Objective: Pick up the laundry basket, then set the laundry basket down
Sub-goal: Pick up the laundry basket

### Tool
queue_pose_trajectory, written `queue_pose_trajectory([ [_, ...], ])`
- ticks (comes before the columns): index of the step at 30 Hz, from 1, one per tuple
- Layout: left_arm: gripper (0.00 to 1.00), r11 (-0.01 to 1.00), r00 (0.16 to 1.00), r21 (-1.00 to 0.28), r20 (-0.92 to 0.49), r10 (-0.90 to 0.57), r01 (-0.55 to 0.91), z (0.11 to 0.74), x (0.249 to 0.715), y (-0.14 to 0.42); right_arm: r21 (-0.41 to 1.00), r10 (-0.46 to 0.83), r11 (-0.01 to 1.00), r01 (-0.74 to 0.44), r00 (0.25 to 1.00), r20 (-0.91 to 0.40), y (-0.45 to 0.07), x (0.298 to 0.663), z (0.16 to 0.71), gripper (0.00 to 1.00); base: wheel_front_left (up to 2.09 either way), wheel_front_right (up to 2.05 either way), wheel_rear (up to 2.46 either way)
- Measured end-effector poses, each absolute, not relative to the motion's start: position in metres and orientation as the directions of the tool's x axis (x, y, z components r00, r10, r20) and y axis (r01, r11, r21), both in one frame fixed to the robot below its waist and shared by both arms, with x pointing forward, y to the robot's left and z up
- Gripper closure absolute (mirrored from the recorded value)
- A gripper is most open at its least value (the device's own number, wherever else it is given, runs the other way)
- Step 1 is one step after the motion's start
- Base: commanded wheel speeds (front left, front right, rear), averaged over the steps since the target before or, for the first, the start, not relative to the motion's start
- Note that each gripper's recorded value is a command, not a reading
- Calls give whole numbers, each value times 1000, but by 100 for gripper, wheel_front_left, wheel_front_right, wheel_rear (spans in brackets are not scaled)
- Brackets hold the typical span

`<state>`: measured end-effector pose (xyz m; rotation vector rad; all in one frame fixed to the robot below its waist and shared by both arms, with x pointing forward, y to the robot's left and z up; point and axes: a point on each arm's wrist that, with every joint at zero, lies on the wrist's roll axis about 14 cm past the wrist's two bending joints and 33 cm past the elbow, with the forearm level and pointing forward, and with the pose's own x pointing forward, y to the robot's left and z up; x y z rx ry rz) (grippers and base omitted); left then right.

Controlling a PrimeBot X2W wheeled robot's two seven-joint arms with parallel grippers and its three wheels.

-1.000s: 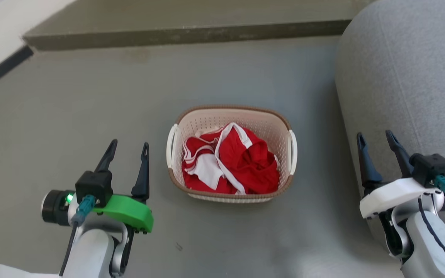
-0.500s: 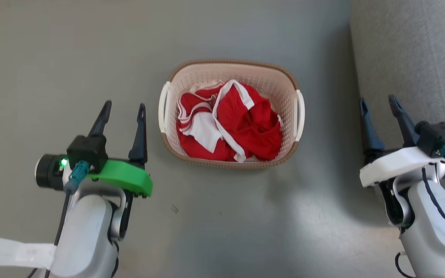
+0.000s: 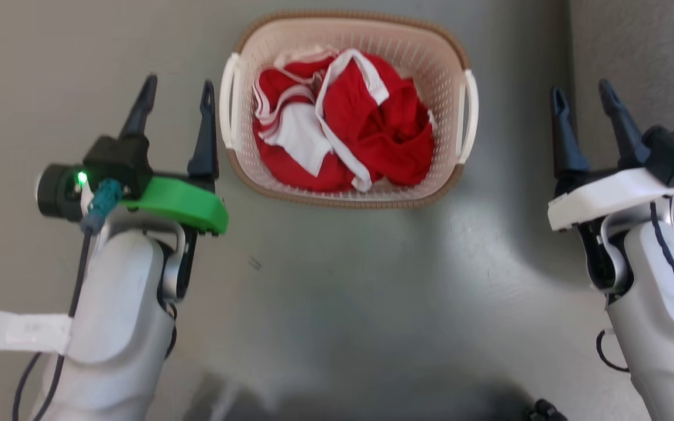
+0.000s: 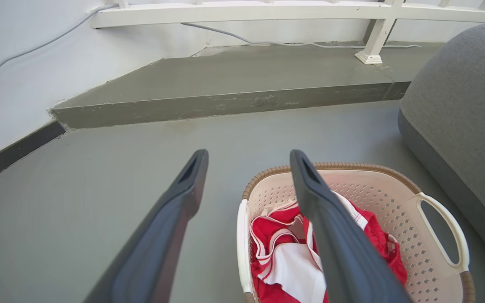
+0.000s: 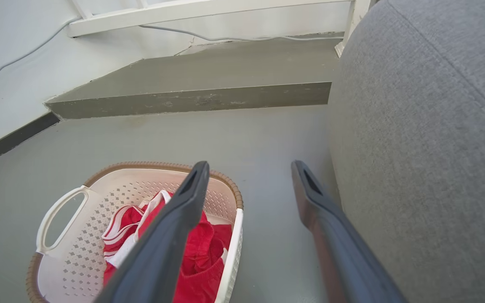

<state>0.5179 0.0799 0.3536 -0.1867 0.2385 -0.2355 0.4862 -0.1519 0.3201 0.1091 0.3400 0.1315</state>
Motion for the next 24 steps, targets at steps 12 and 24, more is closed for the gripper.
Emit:
queue_pose_trajectory([
  [12, 0, 948, 924, -229, -263, -279, 222, 302, 549, 74, 152, 165, 981, -118, 923, -349, -144, 516, 278, 0, 0, 0, 0],
  [24, 0, 940, 875, -268, -376, -305, 212, 246, 558, 70, 208, 212, 969, -132, 875, -435, -122, 516, 229, 0, 0, 0, 0],
])
